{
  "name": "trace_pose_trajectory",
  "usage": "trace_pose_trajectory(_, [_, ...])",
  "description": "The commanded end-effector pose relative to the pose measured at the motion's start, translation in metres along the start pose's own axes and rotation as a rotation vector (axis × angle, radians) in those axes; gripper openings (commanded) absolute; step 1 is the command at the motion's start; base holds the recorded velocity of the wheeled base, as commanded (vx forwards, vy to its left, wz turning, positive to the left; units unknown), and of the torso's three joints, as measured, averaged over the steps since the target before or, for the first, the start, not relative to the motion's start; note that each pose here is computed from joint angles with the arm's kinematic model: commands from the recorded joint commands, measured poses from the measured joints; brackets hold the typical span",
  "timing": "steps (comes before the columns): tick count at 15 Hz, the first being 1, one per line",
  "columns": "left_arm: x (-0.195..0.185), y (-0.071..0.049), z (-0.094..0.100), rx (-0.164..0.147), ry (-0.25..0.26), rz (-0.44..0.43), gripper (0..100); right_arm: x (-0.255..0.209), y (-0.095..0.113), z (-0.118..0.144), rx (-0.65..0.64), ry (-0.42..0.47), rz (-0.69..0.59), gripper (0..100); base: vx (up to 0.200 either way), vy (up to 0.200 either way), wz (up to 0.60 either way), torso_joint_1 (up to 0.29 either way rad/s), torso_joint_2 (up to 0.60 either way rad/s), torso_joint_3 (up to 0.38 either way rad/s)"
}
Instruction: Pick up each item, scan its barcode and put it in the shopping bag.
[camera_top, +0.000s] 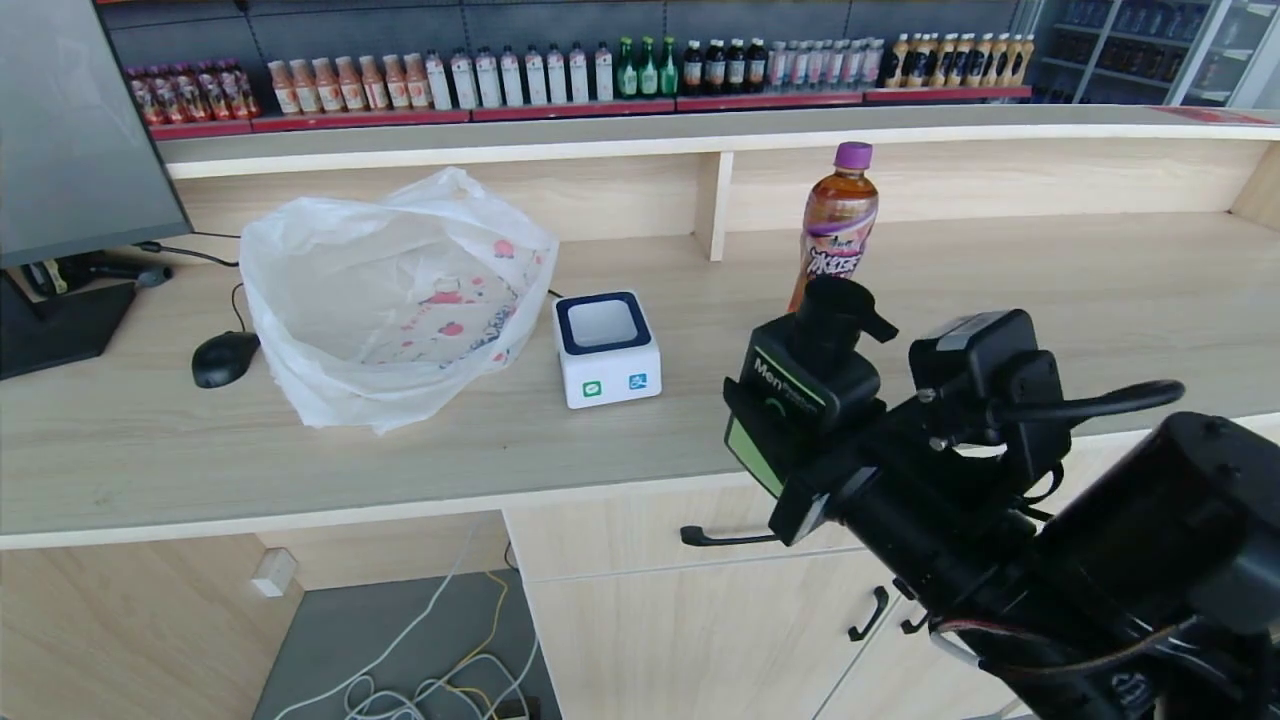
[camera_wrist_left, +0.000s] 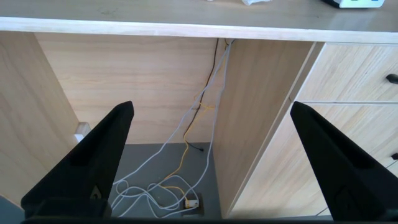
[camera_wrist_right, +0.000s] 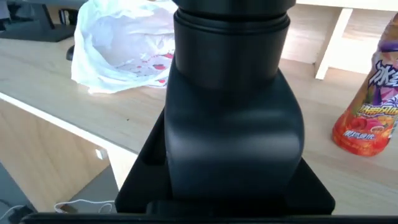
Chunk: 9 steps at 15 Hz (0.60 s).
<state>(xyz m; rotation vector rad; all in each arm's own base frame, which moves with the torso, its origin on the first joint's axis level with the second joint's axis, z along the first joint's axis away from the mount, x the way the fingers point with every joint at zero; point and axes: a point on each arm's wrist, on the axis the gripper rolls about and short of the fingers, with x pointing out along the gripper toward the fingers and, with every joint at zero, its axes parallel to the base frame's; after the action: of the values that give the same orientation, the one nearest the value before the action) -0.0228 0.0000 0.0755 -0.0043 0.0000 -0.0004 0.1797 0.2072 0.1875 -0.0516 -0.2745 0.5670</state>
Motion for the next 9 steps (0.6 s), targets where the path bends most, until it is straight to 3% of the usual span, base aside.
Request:
trace_pose_trajectory(1, [0.000,0.000,0.000,0.000,0.000,0.000,100,-0.019,0.016,0.000,-0.010,0.006,0.076,0,0.000,0.000,0.00,0.000,0.00,0.000])
trace_pose_trajectory(5, [0.000,0.000,0.000,0.000,0.000,0.000,100,-0.035,0.059,-0.004,0.009,0.030,0.193,0,0.000,0.000,0.00,0.000,0.00,0.000])
trace_pose_trajectory(9, [0.000,0.000,0.000,0.000,0.000,-0.001,100,-0.034,0.061,0.004,-0.002,-0.041,0.189,0,0.000,0.000,0.00,0.000,0.00,0.000])
